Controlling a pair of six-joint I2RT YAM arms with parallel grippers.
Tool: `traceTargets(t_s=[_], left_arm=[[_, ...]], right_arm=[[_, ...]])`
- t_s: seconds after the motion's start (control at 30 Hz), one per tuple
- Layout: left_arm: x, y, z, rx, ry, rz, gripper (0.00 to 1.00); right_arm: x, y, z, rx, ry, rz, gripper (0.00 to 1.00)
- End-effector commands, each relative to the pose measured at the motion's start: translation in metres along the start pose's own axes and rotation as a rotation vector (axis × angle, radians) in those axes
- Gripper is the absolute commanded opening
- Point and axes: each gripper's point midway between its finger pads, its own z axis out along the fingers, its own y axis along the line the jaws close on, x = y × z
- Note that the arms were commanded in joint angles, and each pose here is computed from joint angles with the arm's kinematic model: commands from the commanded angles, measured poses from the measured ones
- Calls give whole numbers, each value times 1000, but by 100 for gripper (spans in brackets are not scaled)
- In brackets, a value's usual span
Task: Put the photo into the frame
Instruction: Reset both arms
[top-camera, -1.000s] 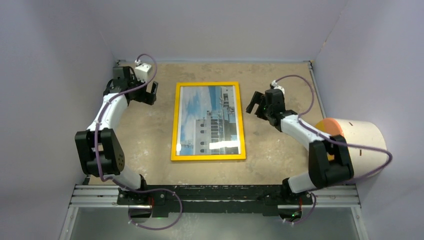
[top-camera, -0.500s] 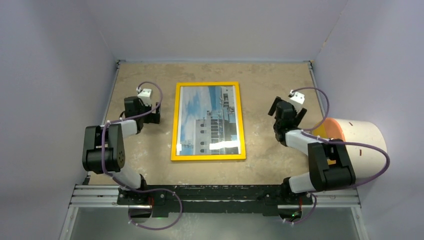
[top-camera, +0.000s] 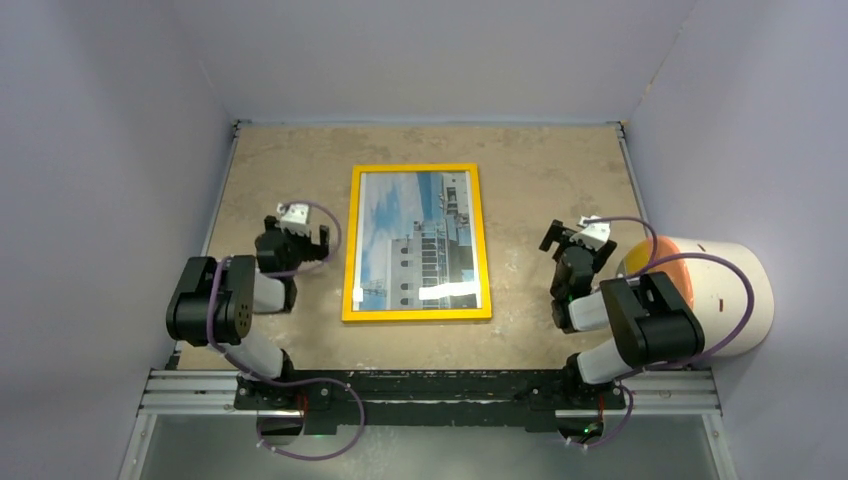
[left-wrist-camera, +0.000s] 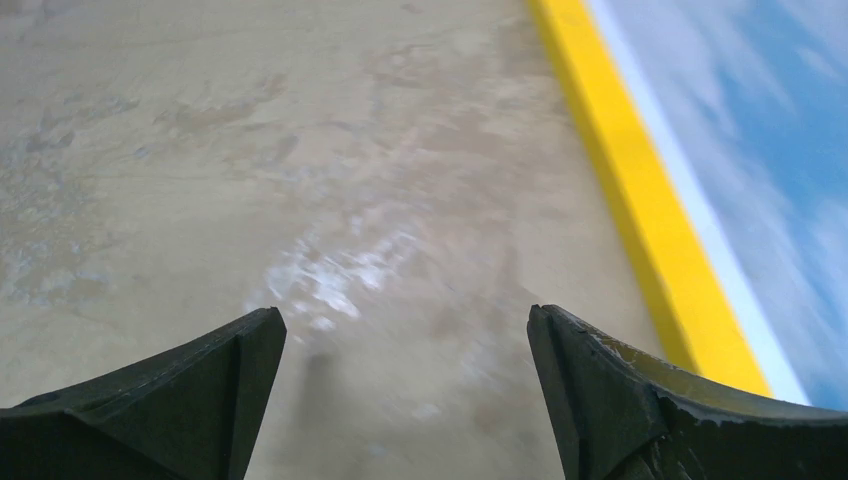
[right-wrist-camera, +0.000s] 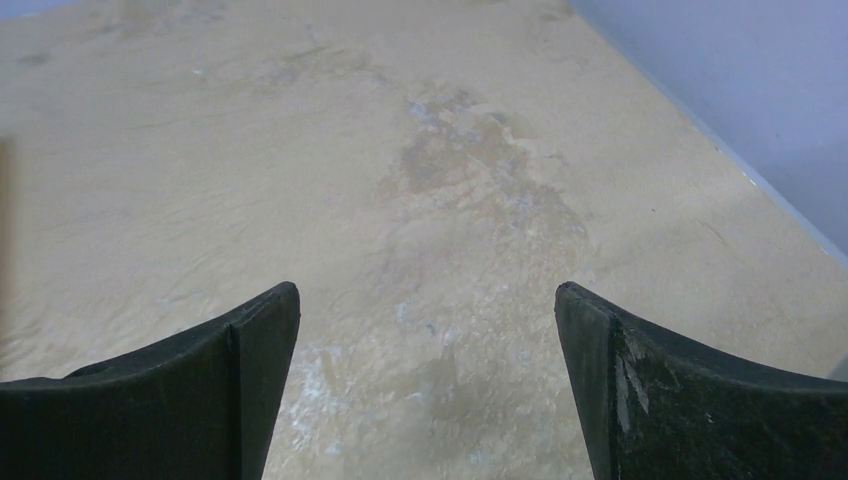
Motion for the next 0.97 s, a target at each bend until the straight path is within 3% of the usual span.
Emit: traceTargets(t_s=[0.0, 0.07, 0.2, 0.93], left_arm=[[-49, -40, -39, 55, -365, 198, 100], [-40, -34, -25, 23, -258, 181, 100], [-40, -26, -13, -5, -221, 138, 100], [-42, -24, -15, -16, -242, 130, 100]], right_arm=[[-28, 18, -13, -159, -178, 37, 99], [-43, 15, -17, -151, -260, 28, 99], [-15, 29, 18, -138, -46, 3, 99], [-25, 20, 18, -118, -91, 9, 99]])
